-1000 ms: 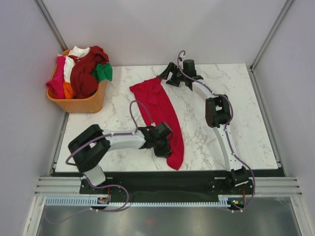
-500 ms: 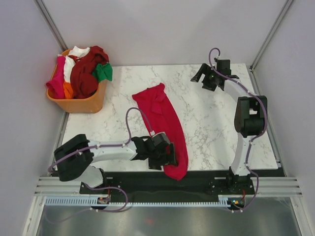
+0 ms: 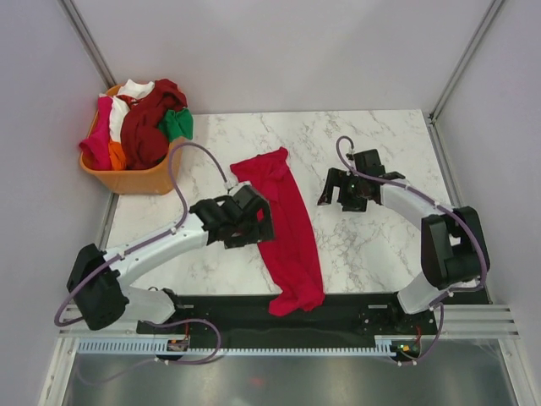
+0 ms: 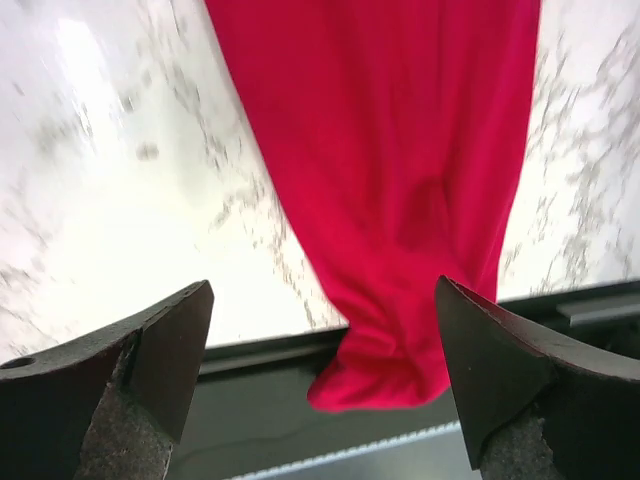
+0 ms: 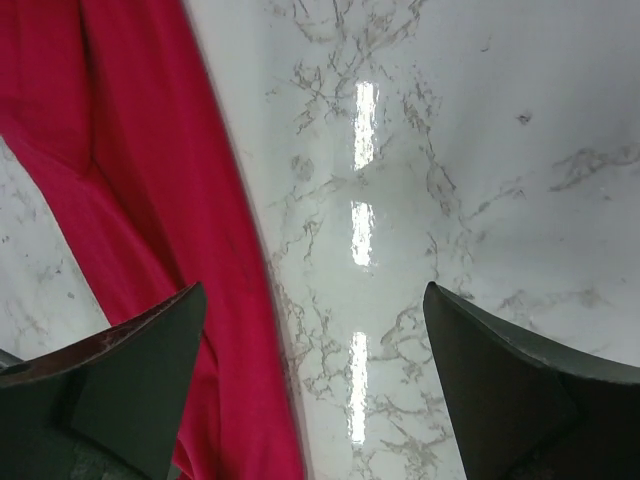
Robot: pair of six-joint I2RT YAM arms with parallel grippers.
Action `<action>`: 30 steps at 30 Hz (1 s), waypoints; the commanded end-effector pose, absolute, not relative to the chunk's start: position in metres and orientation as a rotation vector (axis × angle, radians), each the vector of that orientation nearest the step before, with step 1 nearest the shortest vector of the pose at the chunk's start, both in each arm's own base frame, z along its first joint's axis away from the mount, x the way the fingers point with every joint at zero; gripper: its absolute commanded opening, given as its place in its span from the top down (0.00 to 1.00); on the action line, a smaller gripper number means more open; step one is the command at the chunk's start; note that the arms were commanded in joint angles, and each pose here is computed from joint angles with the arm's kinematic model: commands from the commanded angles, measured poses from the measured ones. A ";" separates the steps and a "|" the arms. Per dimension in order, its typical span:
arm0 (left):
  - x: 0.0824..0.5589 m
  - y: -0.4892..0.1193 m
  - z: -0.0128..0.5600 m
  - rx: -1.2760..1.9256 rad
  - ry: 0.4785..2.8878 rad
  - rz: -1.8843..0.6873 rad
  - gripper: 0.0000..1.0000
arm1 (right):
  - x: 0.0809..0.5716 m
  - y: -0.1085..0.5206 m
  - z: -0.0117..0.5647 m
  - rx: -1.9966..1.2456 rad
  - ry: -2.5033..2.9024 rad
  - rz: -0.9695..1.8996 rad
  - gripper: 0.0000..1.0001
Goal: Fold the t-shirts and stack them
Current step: Fold the tshirt
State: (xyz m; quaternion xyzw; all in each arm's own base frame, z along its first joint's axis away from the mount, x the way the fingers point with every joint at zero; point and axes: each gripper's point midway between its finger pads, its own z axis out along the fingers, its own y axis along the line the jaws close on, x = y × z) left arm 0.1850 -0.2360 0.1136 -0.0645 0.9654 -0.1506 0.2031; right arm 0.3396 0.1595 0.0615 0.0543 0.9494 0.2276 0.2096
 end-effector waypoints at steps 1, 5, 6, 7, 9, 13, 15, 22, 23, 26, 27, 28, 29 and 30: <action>0.233 -0.216 0.112 -0.072 2.653 -0.189 0.02 | 0.344 0.151 0.096 0.095 2.516 0.600 0.02; 0.309 -0.237 0.128 -0.092 2.585 -0.151 0.08 | 0.340 0.152 0.111 0.087 2.476 0.619 0.02; 0.326 -0.235 0.128 -0.102 2.573 -0.127 0.09 | 0.340 0.152 0.114 0.078 2.469 0.623 0.02; 0.340 -0.236 0.128 -0.112 2.565 -0.115 0.11 | 0.340 0.150 0.116 0.074 2.463 0.614 0.02; 0.378 -0.239 0.118 -0.136 2.565 -0.089 0.15 | 0.338 0.146 0.123 0.062 2.457 0.583 0.02; 0.437 -0.244 0.101 -0.160 2.557 -0.082 0.22 | 0.333 0.144 0.135 0.055 2.436 0.584 0.02; 0.451 -0.245 0.070 -0.126 2.597 -0.032 0.23 | 0.331 0.144 0.140 0.045 2.423 0.581 0.02; 0.491 -0.237 0.022 -0.185 2.650 -0.016 0.25 | 0.327 0.144 0.151 0.030 2.408 0.596 0.02; 0.500 -0.237 0.025 -0.204 2.647 -0.063 0.25 | 0.326 0.145 0.154 0.026 2.403 0.600 0.02; 0.517 -0.243 0.015 -0.198 2.657 -0.146 0.22 | 0.324 0.146 0.158 0.025 2.393 0.617 0.02; 0.526 -0.241 0.016 -0.190 2.648 -0.174 0.21 | 0.323 0.147 0.157 0.024 2.397 0.625 0.02; 0.532 -0.243 0.016 -0.179 2.646 -0.211 0.19 | 0.323 0.147 0.156 0.024 2.399 0.626 0.02; 0.546 -0.249 0.015 -0.153 2.634 -0.299 0.14 | 0.323 0.147 0.156 0.023 2.401 0.628 0.02; 0.555 -0.248 0.014 -0.154 2.620 -0.325 0.12 | 0.322 0.148 0.154 0.022 2.406 0.630 0.02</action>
